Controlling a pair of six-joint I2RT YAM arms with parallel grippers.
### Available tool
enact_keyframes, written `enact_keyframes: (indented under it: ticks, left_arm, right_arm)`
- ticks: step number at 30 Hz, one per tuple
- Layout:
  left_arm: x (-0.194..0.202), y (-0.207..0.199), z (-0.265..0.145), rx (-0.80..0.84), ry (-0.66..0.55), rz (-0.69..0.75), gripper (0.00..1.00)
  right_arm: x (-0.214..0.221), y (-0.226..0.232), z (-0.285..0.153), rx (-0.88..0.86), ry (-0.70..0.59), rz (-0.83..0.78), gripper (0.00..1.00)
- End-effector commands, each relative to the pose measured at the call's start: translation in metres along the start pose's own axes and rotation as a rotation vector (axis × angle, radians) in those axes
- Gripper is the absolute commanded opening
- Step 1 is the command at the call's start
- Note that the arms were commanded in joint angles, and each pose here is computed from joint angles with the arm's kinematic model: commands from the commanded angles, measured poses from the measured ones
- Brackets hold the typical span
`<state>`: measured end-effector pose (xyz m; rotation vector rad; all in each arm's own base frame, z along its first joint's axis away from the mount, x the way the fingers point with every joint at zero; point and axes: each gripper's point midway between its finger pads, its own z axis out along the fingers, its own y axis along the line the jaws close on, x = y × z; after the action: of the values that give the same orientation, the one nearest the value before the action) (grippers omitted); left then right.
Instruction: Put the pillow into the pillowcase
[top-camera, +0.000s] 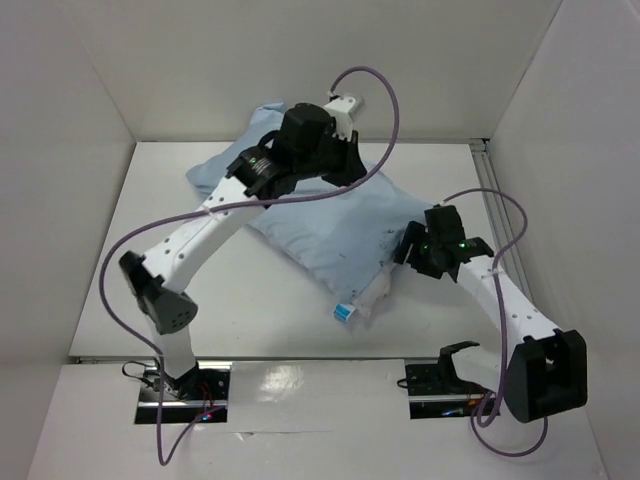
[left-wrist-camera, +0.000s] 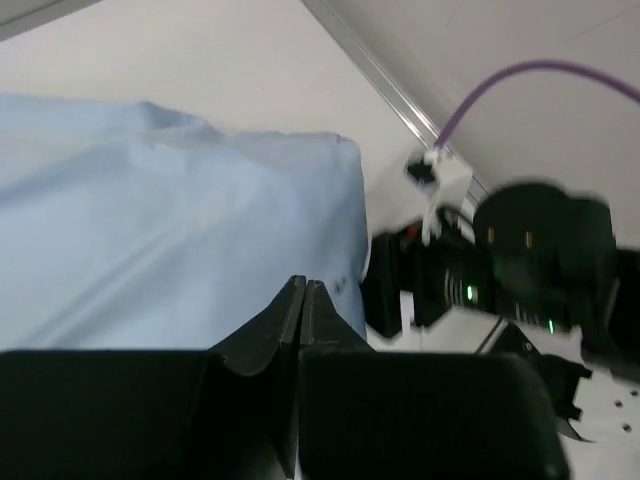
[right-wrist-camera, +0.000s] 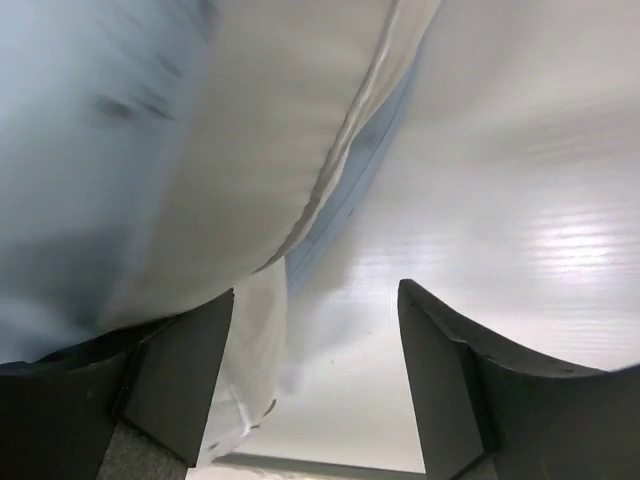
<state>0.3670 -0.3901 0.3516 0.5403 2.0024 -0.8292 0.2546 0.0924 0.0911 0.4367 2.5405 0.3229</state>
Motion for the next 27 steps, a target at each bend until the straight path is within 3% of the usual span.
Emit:
enact_keyframes:
  ticks: [1,2,3,4,7,8,10,15,19,20,24,27]
  left_arm:
    - [0.023,-0.001,-0.035,-0.113,0.032,0.028,0.09]
    - [0.037,0.001,-0.037,-0.143,0.061,0.026,0.09]
    - [0.064,-0.001,-0.038,-0.181,0.111,0.024,0.16]
    - [0.066,0.002,-0.039,-0.204,0.114,0.009,0.22]
    - [0.122,-0.005,-0.041,-0.273,0.200,0.016,0.46]
    - [0.148,-0.016,-0.042,-0.280,0.239,0.021,0.61]
    - [0.180,-0.029,-0.041,-0.328,0.267,0.060,0.72]
    - [0.223,-0.033,-0.036,-0.443,0.301,0.075,0.73]
    - [0.226,-0.031,-0.030,-0.491,0.266,0.072,0.73]
    - [0.231,-0.031,-0.026,-0.482,0.279,0.094,0.73]
    - [0.238,-0.037,-0.007,-0.440,0.294,0.127,0.71]
    - [0.235,-0.037,0.002,-0.460,0.286,0.144,0.67]
  right_arm:
    - [-0.036,-0.011,-0.024,-0.010,-0.071,0.071,0.74]
    - [-0.039,-0.010,-0.029,-0.044,-0.072,0.093,0.68]
    - [-0.040,-0.007,-0.036,-0.116,-0.069,0.117,0.66]
    - [-0.036,0.001,-0.038,-0.161,-0.045,0.114,0.63]
    - [-0.036,0.013,-0.050,-0.323,-0.045,0.166,0.49]
    - [-0.041,0.016,-0.057,-0.366,-0.079,0.184,0.45]
    - [-0.036,0.020,-0.065,-0.413,-0.088,0.184,0.41]
    - [-0.027,0.013,-0.070,-0.388,-0.077,0.178,0.41]
    - [-0.021,0.010,-0.070,-0.374,-0.073,0.175,0.46]
    - [-0.020,0.012,-0.071,-0.387,-0.067,0.173,0.53]
    - [-0.012,0.018,-0.072,-0.437,-0.037,0.167,0.61]
    - [-0.009,0.019,-0.075,-0.450,-0.043,0.152,0.61]
